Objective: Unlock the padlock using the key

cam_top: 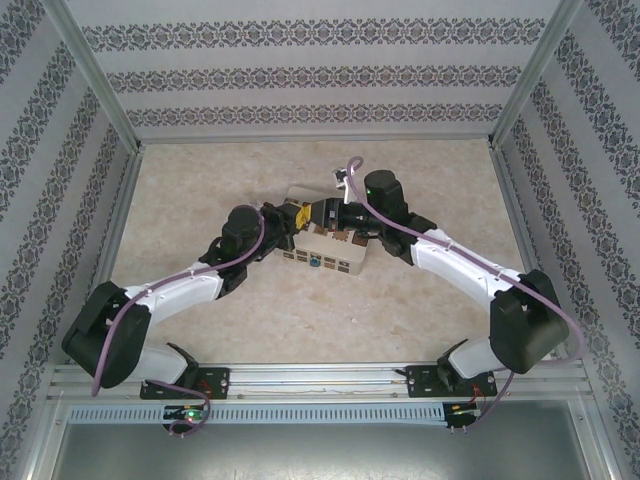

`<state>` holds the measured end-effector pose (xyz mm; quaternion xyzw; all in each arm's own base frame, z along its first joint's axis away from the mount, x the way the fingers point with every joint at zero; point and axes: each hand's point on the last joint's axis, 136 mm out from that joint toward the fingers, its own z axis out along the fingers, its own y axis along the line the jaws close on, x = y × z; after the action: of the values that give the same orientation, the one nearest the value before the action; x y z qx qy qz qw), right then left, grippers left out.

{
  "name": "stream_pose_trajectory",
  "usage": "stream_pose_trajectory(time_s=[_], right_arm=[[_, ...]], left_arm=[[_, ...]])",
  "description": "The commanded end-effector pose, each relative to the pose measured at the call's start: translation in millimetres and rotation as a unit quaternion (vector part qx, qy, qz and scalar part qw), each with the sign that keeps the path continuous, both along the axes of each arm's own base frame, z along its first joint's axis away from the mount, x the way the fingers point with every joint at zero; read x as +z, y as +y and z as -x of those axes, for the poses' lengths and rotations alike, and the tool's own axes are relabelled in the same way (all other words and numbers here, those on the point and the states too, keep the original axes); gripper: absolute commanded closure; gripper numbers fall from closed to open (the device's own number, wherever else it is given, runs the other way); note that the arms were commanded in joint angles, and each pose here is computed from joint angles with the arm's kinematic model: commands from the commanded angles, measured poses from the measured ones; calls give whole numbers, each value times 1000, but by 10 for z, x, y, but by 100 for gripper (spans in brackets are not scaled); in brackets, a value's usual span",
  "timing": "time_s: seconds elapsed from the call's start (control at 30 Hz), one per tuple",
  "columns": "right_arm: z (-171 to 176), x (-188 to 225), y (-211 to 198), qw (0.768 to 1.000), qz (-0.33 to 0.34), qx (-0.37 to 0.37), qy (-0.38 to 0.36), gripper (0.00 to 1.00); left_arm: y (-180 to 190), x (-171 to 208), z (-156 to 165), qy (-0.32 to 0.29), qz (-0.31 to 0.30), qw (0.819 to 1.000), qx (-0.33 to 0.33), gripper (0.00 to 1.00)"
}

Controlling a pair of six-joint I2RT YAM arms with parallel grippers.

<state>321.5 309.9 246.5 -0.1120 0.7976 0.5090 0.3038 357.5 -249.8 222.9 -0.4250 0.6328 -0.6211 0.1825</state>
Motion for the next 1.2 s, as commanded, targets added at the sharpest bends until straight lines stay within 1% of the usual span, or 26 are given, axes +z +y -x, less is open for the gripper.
stream_pose_trajectory(time_s=[0.0,0.03,0.07,0.13,0.2,0.27,0.33,0.47,0.57,0.67,0.8,1.0,1.17], right_arm=[[12,194,-152,999,-17,-19,-27,66],[16,207,-197,999,-18,-23,-29,63],[28,227,-249,999,-21,-29,-33,59],[57,277,-337,998,-28,-34,-41,54],[112,360,-388,997,-44,-28,-50,50],[181,457,-391,996,-62,-13,-59,46],[255,568,-367,994,-82,6,-69,44],[371,758,-279,988,-125,38,-83,44],[433,818,-163,985,-139,56,-86,44],[455,839,-56,983,-149,65,-85,48],[484,790,67,982,-152,77,-75,51],[489,691,202,983,-151,86,-59,55],[441,699,286,982,-154,92,-57,58]], left_arm=[[44,315,59,-89,-99,991,-11,100],[88,388,59,-114,-132,985,-8,100],[132,467,75,-144,-173,974,-7,100],[221,616,99,-196,-242,950,-4,100],[292,768,142,-250,-290,924,1,100],[313,910,189,-308,-312,899,7,100],[324,1006,236,-349,-322,880,10,100],[199,1169,325,-418,-339,842,-21,100],[145,1229,334,-433,-335,836,-29,100],[124,1275,319,-440,-323,838,-25,100],[120,1272,292,-435,-312,844,-19,100],[140,1281,283,-434,-307,847,-11,100],[158,1256,282,-430,-309,848,-9,100]])
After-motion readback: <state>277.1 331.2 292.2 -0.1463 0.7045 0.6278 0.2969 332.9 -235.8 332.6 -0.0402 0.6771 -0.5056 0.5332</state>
